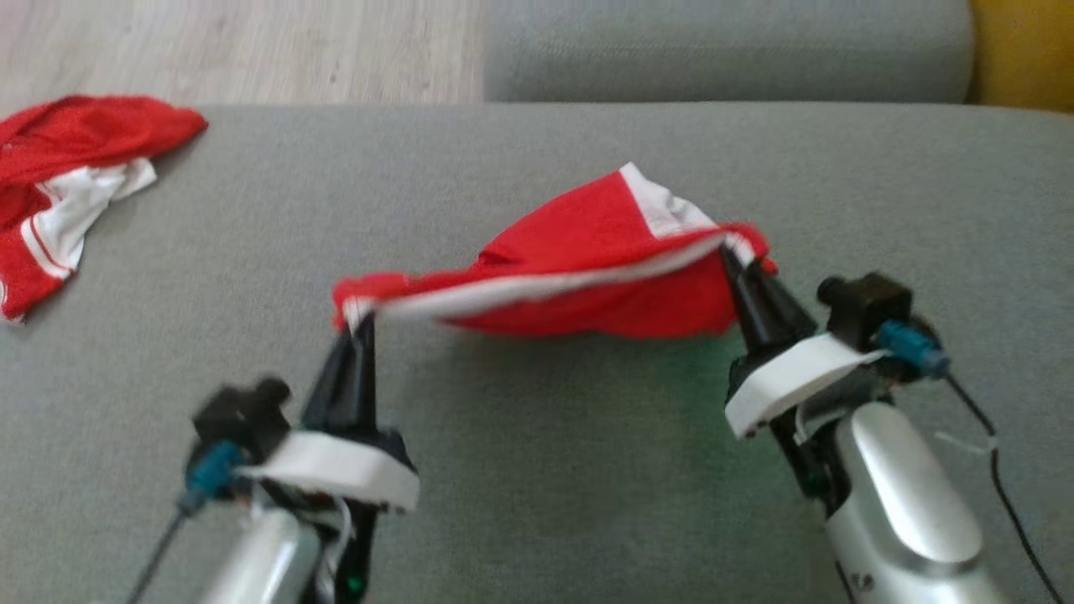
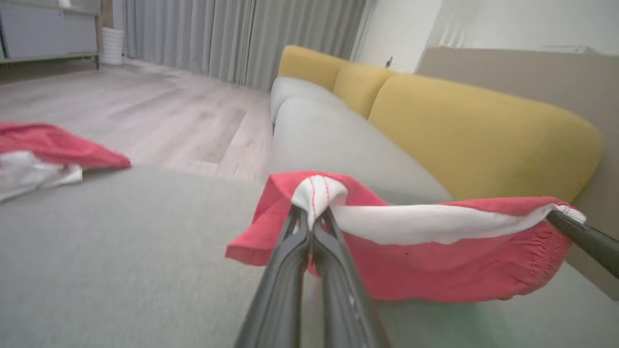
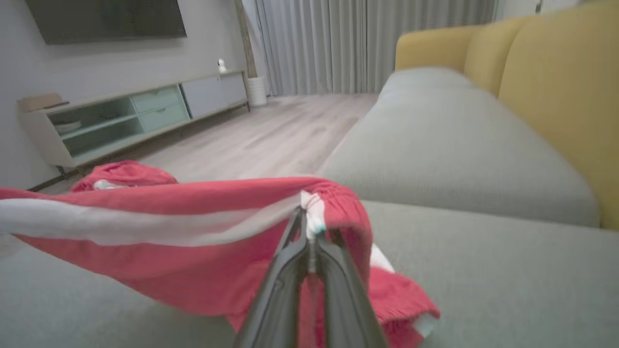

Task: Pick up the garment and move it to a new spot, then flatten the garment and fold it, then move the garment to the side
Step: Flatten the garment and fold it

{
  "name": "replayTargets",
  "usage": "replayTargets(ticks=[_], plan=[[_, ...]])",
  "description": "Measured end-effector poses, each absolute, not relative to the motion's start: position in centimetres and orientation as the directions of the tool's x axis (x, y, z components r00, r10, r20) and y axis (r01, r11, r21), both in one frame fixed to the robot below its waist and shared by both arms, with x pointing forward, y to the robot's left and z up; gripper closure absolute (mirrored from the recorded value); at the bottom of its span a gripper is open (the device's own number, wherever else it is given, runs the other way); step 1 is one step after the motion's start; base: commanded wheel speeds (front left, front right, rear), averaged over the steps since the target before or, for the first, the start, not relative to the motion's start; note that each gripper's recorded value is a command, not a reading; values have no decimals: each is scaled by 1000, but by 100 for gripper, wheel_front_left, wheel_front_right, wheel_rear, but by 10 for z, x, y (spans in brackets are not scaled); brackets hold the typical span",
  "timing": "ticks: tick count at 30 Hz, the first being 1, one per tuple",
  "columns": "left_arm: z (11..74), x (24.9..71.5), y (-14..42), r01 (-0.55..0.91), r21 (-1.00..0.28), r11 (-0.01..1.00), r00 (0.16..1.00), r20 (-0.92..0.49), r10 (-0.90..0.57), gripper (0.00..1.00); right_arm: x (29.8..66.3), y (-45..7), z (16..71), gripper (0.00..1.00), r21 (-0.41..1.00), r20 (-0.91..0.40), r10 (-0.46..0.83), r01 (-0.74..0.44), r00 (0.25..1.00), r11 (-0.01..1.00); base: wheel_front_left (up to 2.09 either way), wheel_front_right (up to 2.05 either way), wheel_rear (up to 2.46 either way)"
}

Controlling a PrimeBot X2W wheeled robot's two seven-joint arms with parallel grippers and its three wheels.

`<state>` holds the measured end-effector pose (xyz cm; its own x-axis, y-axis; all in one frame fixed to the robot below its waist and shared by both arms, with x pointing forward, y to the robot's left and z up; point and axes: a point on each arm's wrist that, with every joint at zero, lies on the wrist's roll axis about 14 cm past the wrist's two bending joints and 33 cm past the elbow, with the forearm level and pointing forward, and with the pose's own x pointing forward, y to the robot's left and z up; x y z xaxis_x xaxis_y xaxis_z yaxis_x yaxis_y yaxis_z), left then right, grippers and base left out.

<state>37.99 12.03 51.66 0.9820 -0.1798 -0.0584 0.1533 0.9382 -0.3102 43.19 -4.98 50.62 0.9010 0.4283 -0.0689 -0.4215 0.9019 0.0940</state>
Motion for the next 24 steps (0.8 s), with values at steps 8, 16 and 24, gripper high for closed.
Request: replayTargets(ticks=[8, 16, 24], plan=[[669, 379, 106, 350, -124, 928, 903, 307, -300, 100, 415, -77, 639, 100, -52, 250, 377, -377, 892, 925, 0, 0, 0], [755, 368, 74, 472, 42, 880, 788, 427, -443, 100, 387, -103, 721, 100, -169, 392, 347, -304, 852, 937, 0, 0, 0], [723, 417, 72, 484, 6, 875, 841, 274, -467, 100, 420, -108, 687, 100, -152, 241, 349, -320, 906, 935, 0, 0, 0]])
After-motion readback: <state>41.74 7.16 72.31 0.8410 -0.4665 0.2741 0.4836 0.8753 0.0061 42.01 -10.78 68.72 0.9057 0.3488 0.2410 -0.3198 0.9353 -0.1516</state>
